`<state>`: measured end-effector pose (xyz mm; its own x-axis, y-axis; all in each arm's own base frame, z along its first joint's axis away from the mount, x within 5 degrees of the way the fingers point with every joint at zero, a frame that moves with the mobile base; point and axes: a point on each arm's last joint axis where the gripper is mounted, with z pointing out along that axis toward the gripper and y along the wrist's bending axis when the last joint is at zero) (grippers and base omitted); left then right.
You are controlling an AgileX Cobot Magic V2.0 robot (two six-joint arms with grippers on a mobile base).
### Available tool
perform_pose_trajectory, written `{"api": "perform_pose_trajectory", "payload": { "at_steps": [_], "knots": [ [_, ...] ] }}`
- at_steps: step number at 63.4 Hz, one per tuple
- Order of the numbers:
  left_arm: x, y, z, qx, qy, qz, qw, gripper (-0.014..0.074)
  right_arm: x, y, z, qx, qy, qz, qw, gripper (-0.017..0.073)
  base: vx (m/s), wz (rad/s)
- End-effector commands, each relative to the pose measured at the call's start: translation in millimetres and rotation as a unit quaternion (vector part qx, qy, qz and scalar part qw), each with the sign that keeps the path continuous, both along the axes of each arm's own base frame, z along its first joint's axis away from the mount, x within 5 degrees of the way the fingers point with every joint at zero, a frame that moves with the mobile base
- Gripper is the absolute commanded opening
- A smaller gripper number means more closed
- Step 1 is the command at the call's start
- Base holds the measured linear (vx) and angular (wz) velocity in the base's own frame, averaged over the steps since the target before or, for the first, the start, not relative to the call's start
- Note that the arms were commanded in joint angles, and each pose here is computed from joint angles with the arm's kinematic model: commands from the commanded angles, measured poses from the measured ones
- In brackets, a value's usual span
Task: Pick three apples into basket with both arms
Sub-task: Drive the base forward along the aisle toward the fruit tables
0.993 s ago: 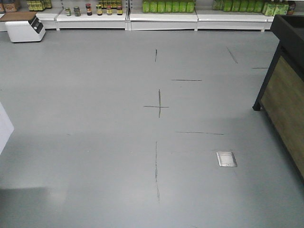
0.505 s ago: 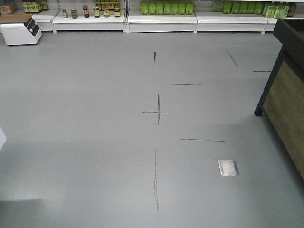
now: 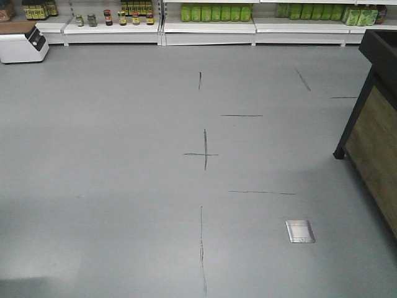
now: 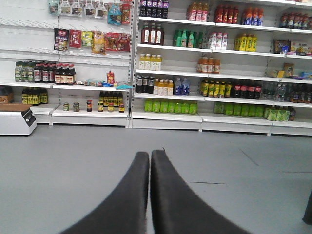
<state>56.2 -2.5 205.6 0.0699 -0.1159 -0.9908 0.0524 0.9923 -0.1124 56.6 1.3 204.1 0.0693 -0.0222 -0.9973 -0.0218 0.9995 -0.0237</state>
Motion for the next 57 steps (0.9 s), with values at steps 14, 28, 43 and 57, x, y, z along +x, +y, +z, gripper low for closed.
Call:
{"api": "perform_pose_trajectory", "payload": {
  "at_steps": [14,28,43,57],
  "knots": [
    [-0.6,-0.2,-1.0,-0.008,-0.028,-0.003,1.0,-0.0006,-0.9,0.0,2.1,-0.006,-0.034,0.0,0.999,-0.0009,0.15,-0.03],
    [-0.6,-0.2,-1.0,-0.008,-0.028,-0.003,1.0,-0.0006,-0.9,0.0,2.1,-0.006,-0.034,0.0,0.999,-0.0009,0.13,-0.06],
    [-0.6,-0.2,-1.0,-0.008,-0.028,-0.003,1.0,-0.0006,-0.9,0.0,2.1,-0.006,-0.034,0.0,0.999,-0.0009,0.12,-0.08],
    [-0.6,-0.2,-1.0,-0.008,-0.028,-0.003,1.0,-0.0006,-0.9,0.0,2.1,-0.006,-0.034,0.0,0.999,-0.0009,0.11,-0.09]
  ]
}}
